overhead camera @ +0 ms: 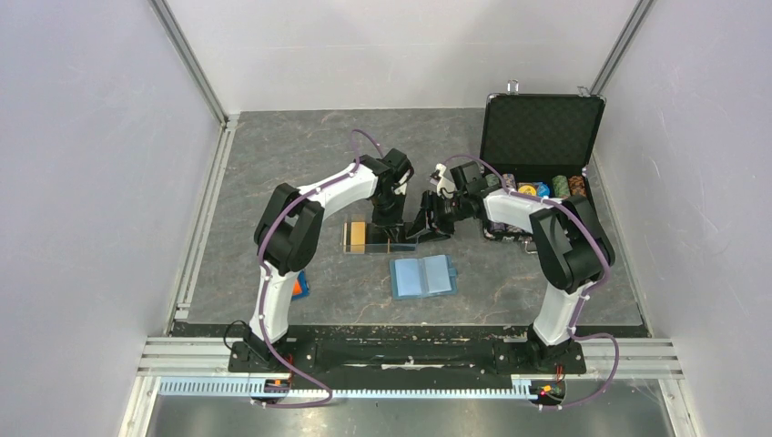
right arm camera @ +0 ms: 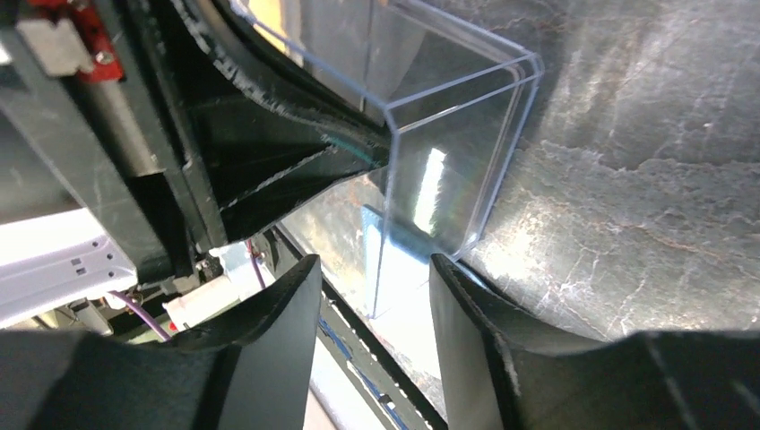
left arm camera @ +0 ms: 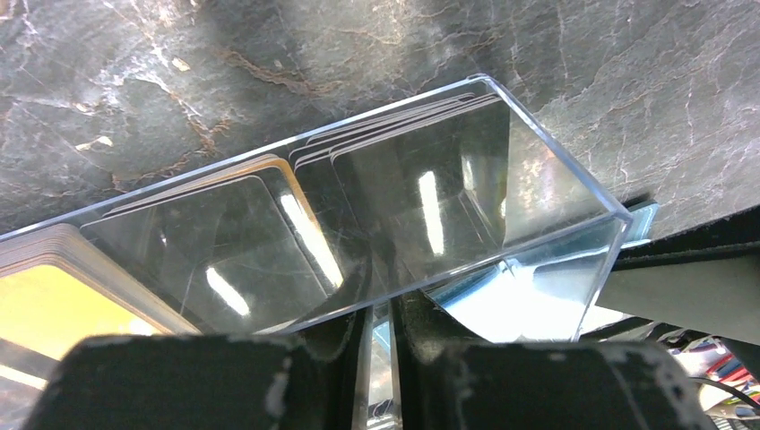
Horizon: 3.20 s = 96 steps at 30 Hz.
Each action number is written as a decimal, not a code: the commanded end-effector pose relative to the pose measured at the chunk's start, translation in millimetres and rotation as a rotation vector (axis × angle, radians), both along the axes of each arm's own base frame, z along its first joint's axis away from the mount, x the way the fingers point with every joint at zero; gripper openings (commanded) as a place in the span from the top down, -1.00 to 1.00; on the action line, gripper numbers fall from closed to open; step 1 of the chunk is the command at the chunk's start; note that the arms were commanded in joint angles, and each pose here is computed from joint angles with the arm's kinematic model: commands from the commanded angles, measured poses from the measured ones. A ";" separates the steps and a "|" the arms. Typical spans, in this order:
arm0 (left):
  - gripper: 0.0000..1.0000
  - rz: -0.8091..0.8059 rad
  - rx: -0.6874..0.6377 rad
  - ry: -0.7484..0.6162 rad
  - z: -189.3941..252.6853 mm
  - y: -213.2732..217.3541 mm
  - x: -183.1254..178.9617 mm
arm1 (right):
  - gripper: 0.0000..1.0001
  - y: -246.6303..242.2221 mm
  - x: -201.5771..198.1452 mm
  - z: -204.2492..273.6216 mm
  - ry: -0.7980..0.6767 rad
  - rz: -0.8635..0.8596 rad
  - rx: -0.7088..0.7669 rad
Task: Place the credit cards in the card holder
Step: Pick up the credit card from the storage box.
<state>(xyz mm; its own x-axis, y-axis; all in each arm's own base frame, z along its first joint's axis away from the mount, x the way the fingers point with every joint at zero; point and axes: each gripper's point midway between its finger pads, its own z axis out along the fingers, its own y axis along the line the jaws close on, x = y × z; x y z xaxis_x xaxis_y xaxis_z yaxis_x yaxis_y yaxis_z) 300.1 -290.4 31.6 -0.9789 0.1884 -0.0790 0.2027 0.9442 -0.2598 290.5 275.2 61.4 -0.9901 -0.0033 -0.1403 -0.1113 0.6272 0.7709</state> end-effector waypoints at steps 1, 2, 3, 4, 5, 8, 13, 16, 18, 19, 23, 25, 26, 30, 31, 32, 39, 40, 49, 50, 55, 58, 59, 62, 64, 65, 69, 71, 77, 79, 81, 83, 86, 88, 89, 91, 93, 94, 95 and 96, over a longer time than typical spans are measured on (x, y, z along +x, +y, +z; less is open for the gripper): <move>0.71 -0.014 -0.066 -0.046 5.5 -15.7 13.3 | -0.05 9.1 -4.8 29.3 -0.045 0.027 0.099; 0.73 -0.014 -0.071 -0.047 6.4 -16.4 13.3 | -0.09 9.1 -4.8 28.9 -0.047 0.027 0.099; 0.75 -0.014 -0.079 -0.050 7.6 -17.6 13.6 | -0.13 8.7 -4.9 29.1 -0.047 0.025 0.099; 0.77 -0.013 -0.085 -0.054 9.3 -18.6 14.2 | -0.15 9.0 -5.2 29.3 -0.047 0.026 0.101; 0.78 -0.011 -0.089 -0.058 11.2 -19.1 14.7 | -0.17 9.4 -5.1 29.9 -0.048 0.026 0.102; 0.80 -0.007 -0.109 -0.070 17.8 -22.2 16.4 | -0.18 8.9 -4.9 29.0 -0.045 0.024 0.101; 0.83 -0.001 -0.152 -0.098 32.3 -28.8 20.4 | -0.21 8.1 -4.9 28.3 -0.043 0.022 0.100; 0.85 -0.001 -0.165 -0.106 38.5 -30.7 21.0 | -0.22 8.1 -5.3 28.1 -0.042 0.022 0.100; 0.86 -0.001 -0.173 -0.110 42.4 -31.3 20.9 | -0.22 8.3 -5.6 27.8 -0.041 0.023 0.099; 0.86 0.001 -0.177 -0.113 44.7 -31.5 20.8 | -0.22 7.9 -5.5 27.3 -0.040 0.022 0.099; 0.87 0.004 -0.190 -0.115 49.8 -33.1 20.5 | -0.22 8.1 -5.8 27.1 -0.040 0.023 0.099; 0.86 0.005 -0.194 -0.116 51.7 -33.6 20.3 | -0.22 8.2 -5.9 27.0 -0.040 0.024 0.098; 0.86 0.005 -0.196 -0.115 52.2 -33.6 19.8 | -0.22 8.1 -6.1 26.5 -0.039 0.024 0.098; 0.81 0.009 -0.204 -0.120 56.7 -34.3 19.9 | -0.23 7.9 -6.1 26.7 -0.040 0.023 0.097; 0.77 0.007 -0.203 -0.120 56.6 -34.5 19.8 | -0.22 7.8 -5.7 27.2 -0.042 0.023 0.098; 0.75 0.006 -0.204 -0.123 57.2 -34.2 20.2 | -0.23 8.0 -6.3 26.7 -0.041 0.024 0.097; 0.66 -0.005 -0.263 -0.122 66.2 -43.7 18.7 | -0.23 7.7 -5.5 26.9 -0.044 0.023 0.096; 0.66 -0.005 -0.270 -0.121 67.7 -44.9 19.0 | -0.23 7.7 -6.0 26.4 -0.042 0.022 0.095; 0.63 -0.005 -0.282 -0.101 65.2 -48.7 17.8 | -0.23 7.8 -5.3 27.3 -0.046 0.021 0.095; 0.61 -0.003 -0.278 -0.095 63.0 -48.4 17.2 | -0.23 7.6 -5.2 27.3 -0.045 0.021 0.095; 0.58 0.005 -0.223 -0.064 45.0 -40.9 14.1 | -0.23 7.7 -5.0 27.6 -0.048 0.023 0.096; 0.59 0.007 -0.198 -0.054 35.7 -37.2 12.2 | -0.23 7.6 -4.9 28.2 -0.049 0.022 0.097; 0.59 0.006 -0.187 -0.049 32.1 -35.4 12.0 | -0.23 7.8 -4.8 28.3 -0.049 0.022 0.097; 0.62 0.002 -0.166 -0.045 26.2 -32.0 11.0 | -0.23 7.9 -4.4 29.4 -0.054 0.022 0.097; 0.63 -0.001 -0.157 -0.044 23.4 -30.1 10.7 | -0.24 7.5 -3.9 30.1 -0.057 0.021 0.097; 0.63 -0.003 -0.155 -0.044 22.3 -29.8 10.8 | -0.25 7.9 -3.9 30.4 -0.060 0.022 0.096; 0.86 -0.005 -0.154 -0.042 21.4 -29.6 10.4 | -0.30 7.4 -3.0 32.7 -0.071 0.020 0.096; 0.96 -0.003 -0.151 -0.070 28.9 -27.9 13.4 | -0.33 7.0 -1.5 35.4 -0.085 0.017 0.094; 0.95 0.011 -0.158 -0.211 73.3 -19.8 26.4 | -0.55 -0.8 9.0 53.2 -0.177 -0.013 0.080; 0.96 0.018 -0.165 -0.253 90.1 -16.0 27.2 | -0.63 -6.3 11.6 59.2 -0.211 -0.023 0.076; 0.96 0.028 -0.173 -0.292 106.7 -11.2 26.2 | -0.69 -13.7 12.6 64.5 -0.238 -0.034 0.074; 0.95 0.040 -0.184 -0.319 120.1 -6.0 22.8 | -0.73 -20.8 12.9 70.0 -0.263 -0.040 0.078; 0.96 0.055 -0.226 -0.335 135.3 -1.7 12.8 | -0.74 -33.6 10.8 79.5 -0.297 -0.049 0.091; 0.96 0.057 -0.290 -0.329 143.1 -4.1 2.7 | -0.74 -44.0 8.9 85.5 -0.318 -0.060 0.105; 0.95 0.054 -0.350 -0.329 150.7 -9.0 -2.5 | -0.74 -47.7 6.5 88.8 -0.328 -0.059 0.116; 0.95 0.037 -0.465 -0.309 157.6 -17.7 -16.2 | -0.71 -53.7 1.7 96.4 -0.347 -0.059 0.147; 0.96 0.015 -0.593 -0.295 168.0 -27.5 -29.2 | -0.67 -55.0 -6.3 103.7 -0.356 -0.046 0.196; 0.96 0.000 -0.666 -0.298 178.5 -32.9 -34.8 | -0.63 -54.4 -11.3 108.4 -0.359 -0.038 0.227; 0.96 0.002 -0.705 -0.286 178.6 -34.6 -40.7 | -0.60 -53.6 -15.2 112.9 -0.363 -0.035 0.254; 0.96 -0.002 -0.778 -0.288 188.7 -38.4 -47.3 | -0.56 -51.0 -20.5 120.9 -0.382 -0.025 0.300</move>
<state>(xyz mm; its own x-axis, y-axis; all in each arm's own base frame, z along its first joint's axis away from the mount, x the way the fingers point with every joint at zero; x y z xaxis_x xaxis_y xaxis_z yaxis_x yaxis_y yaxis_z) 269.1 -299.1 173.5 -0.9104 0.0463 -0.4111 0.3025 0.7522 -0.5854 286.6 214.8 150.3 -0.8998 0.1303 -0.4165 -0.2925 0.5282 0.7972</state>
